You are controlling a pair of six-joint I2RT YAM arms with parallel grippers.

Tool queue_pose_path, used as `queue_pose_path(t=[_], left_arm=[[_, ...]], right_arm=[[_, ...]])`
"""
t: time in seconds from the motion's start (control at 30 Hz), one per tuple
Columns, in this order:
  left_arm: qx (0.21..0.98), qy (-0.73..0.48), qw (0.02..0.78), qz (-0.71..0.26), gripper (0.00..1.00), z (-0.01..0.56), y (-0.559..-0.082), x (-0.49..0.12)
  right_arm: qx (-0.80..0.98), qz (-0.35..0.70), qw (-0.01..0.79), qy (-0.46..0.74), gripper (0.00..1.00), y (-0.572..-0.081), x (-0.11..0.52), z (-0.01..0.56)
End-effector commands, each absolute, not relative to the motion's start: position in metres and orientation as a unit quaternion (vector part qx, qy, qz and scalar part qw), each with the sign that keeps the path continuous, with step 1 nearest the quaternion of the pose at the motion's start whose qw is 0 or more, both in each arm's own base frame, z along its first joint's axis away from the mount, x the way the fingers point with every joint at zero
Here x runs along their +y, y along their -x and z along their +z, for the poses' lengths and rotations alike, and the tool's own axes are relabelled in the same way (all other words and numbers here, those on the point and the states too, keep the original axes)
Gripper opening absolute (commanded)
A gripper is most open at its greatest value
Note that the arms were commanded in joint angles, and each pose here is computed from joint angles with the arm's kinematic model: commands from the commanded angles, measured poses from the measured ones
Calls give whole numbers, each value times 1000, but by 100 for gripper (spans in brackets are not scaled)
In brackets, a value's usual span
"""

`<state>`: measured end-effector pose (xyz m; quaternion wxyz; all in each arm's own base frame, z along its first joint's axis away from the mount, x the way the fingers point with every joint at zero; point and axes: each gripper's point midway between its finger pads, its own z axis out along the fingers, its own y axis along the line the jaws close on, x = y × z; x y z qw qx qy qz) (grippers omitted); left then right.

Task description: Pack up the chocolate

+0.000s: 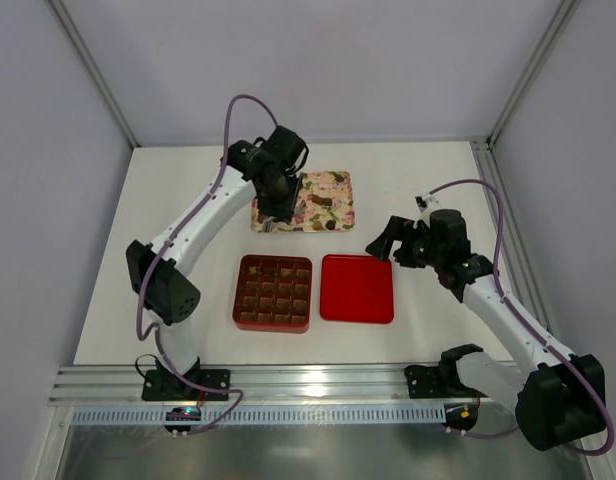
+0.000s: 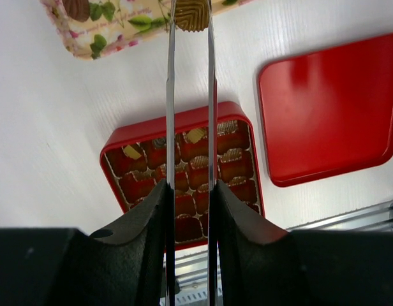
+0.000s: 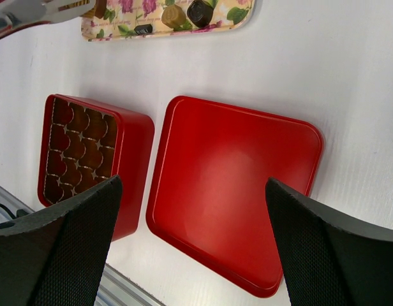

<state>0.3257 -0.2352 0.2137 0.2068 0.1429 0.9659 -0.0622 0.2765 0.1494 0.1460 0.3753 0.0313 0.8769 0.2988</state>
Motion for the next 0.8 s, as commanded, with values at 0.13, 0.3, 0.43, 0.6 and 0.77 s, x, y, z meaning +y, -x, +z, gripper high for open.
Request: queue_pose_path(t=[0.13, 0.3, 0.43, 0.6, 0.77], left_arm=[[960, -138, 216, -109, 31, 237, -291, -227], [961, -143, 208, -111, 31, 232, -269, -221], [960, -151, 197, -128, 32, 227, -247, -224], [957, -157, 198, -142, 32, 227, -227, -229], [957, -161, 194, -144, 33, 221, -214, -234]], right_arm=[[866, 306, 395, -31, 93, -285, 153, 158], [865, 307, 395, -39, 93, -286, 152, 158], [862, 310, 398, -42, 93, -285, 152, 162], [861, 310, 401, -48, 93, -283, 151, 163], [862, 309, 398, -50, 93, -280, 150, 160]])
